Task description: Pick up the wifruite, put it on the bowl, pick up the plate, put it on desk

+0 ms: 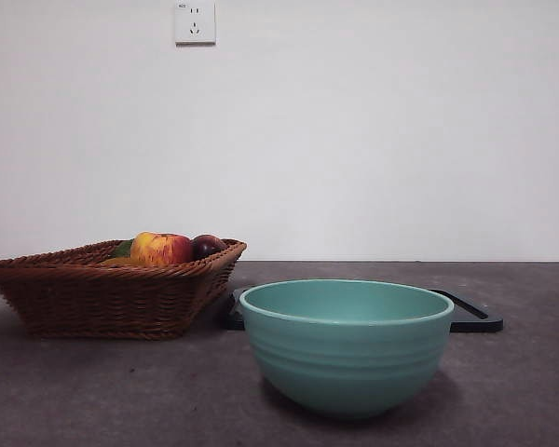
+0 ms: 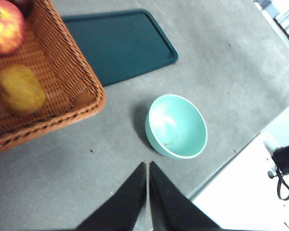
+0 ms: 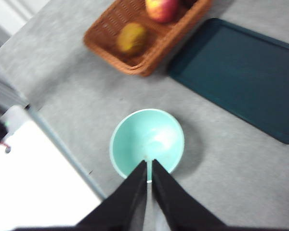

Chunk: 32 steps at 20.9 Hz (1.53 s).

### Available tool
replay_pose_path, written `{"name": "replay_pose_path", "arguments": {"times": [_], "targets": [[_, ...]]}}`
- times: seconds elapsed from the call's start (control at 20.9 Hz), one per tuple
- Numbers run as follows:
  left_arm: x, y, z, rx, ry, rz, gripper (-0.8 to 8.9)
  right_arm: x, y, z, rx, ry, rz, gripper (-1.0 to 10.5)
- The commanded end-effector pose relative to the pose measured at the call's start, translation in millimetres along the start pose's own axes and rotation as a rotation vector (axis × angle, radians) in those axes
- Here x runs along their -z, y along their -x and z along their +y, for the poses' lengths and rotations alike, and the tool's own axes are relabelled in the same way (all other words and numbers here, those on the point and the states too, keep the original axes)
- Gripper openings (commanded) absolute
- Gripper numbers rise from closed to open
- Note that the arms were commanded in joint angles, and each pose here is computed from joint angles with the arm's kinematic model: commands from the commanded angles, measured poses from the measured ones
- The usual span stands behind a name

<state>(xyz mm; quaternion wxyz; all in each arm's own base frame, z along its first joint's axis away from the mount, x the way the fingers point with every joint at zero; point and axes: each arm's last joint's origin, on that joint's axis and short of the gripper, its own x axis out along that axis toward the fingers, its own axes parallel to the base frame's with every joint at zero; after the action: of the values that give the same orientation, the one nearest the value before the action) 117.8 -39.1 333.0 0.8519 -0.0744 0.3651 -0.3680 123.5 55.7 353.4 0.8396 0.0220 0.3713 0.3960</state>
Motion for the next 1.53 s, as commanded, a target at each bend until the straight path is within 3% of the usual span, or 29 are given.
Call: {"name": "replay_pose_path", "arguments": {"times": [0.05,0.19,0.34,0.43,0.62,1.05,1.53], "targets": [[-6,3,-3,0.007,-0.046,-0.021,0.1,-5,1,3,-0.014,0.036,-0.007,0.1],[-6,3,-3,0.007,-0.045,-0.021,1.27,-5,0,4,-0.019,0.036,-0.004,0.3],[-6,3,-3,0.007,-0.042,-0.021,4.4,-5,0,4,-0.019,0.031,-0.005,3.5],[-6,3,-3,0.007,-0.04,-0.021,5.09,-5,0,4,-0.019,0.028,-0.005,4.1],[-6,3,-3,0.005,-0.034,-0.022,5.05,-5,0,4,-0.019,0.027,-0.005,4.1],[-30,-21,9,-0.115,0.042,-0.065,4.97,-5,0,4,-0.019,0.02,-0.005,4.1],[-86,-115,43,-0.397,0.06,0.138,4.92,-5,0,4,-0.019,0.021,-0.005,4.1]]}}
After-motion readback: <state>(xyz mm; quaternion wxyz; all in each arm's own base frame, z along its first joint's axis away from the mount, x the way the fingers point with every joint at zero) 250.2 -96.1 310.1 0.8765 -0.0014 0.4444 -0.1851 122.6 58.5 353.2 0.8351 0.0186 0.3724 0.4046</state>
